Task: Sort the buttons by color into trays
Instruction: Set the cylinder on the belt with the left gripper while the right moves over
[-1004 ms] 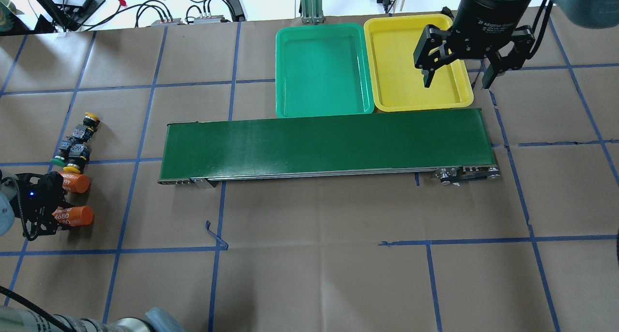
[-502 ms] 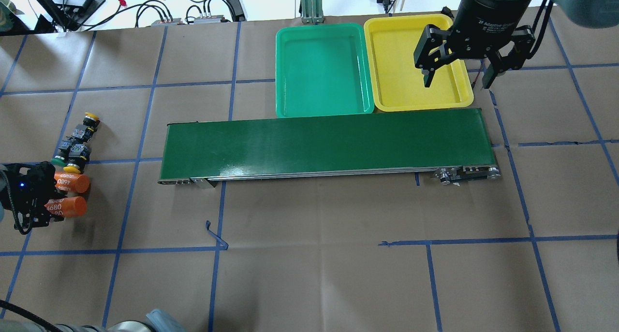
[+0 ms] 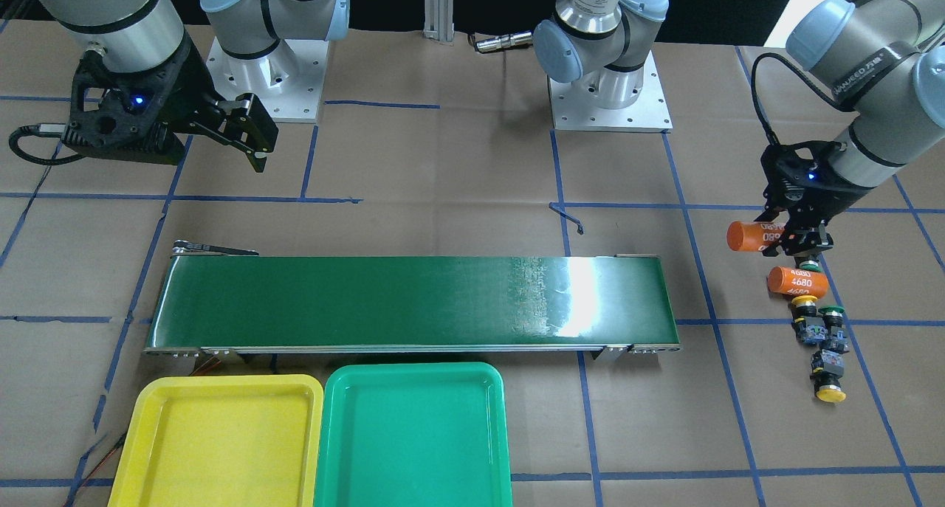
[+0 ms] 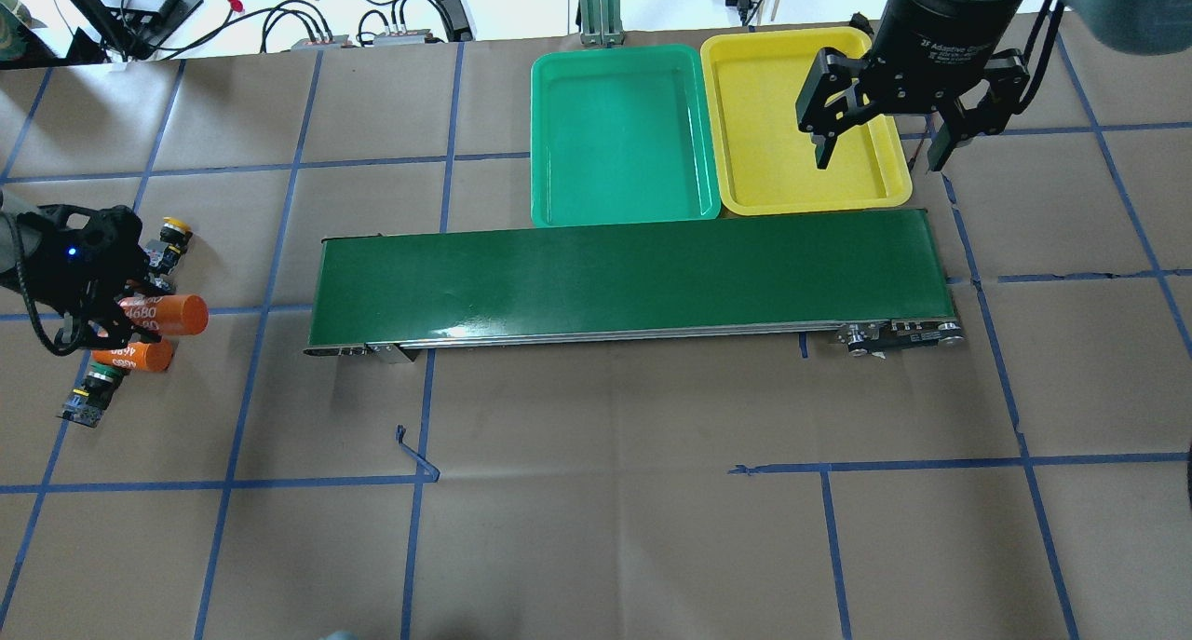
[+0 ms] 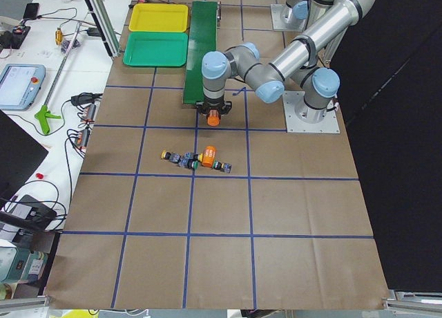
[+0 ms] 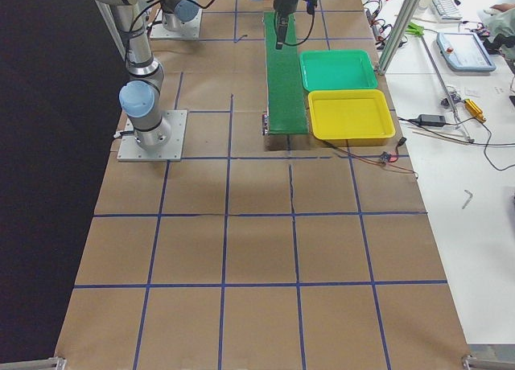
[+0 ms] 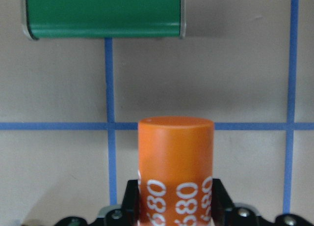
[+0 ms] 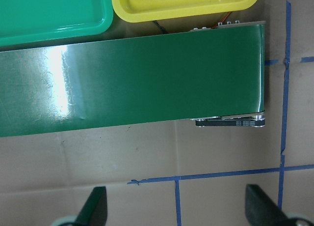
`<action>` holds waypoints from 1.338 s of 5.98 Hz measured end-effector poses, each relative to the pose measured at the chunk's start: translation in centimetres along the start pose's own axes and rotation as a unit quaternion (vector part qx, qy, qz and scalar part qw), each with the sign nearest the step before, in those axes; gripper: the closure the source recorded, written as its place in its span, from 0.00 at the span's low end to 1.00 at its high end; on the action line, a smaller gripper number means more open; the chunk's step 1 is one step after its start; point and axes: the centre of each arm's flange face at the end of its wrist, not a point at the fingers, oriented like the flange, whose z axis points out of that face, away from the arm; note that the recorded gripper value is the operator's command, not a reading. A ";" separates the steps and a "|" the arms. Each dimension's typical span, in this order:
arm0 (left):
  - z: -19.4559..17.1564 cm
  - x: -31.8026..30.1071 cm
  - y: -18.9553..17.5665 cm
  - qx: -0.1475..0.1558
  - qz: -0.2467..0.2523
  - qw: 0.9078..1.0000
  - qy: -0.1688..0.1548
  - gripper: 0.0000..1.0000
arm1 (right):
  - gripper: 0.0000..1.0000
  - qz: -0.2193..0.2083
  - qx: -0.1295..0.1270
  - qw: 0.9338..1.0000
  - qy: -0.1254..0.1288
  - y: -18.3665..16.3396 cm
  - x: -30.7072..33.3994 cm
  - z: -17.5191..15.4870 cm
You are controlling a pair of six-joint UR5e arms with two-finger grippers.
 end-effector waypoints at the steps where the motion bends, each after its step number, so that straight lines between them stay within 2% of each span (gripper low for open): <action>1: -1.6 -2.1 -4.6 -0.004 0.015 1.000 0.002 1.00 | 0.00 -0.004 0.000 1.000 0.000 0.1 0.0 -0.1; 2: -2.4 -3.3 -8.7 -0.007 0.013 1.000 -0.001 1.00 | 0.00 -0.017 -0.002 1.000 0.000 0.3 0.0 0.0; 3: -1.8 -4.1 -11.2 -0.006 -0.001 1.000 0.004 1.00 | 0.00 -0.053 -0.010 0.999 0.000 0.5 0.0 0.7; 4: 0.0 -5.0 -12.9 -0.002 -0.019 1.000 0.017 0.99 | 0.00 -0.106 -0.020 0.994 0.000 0.8 0.1 1.6; 5: 2.1 -5.6 -14.7 -0.003 -0.034 0.999 0.033 0.98 | 0.00 -0.171 -0.025 0.985 -0.002 1.0 0.0 2.2; 6: 4.3 -6.2 -15.7 -0.014 -0.037 0.998 0.039 0.93 | 0.00 -0.249 -0.029 0.968 -0.004 1.0 -0.2 2.7; 7: 6.3 -6.8 -16.5 -0.023 -0.032 0.998 0.040 0.93 | 0.00 -0.321 -0.030 0.946 -0.006 1.2 -0.8 2.9; 8: 7.5 -6.9 -17.4 -0.027 -0.026 0.998 0.043 0.92 | 0.00 -0.396 -0.031 0.918 -0.007 1.7 -1.7 3.1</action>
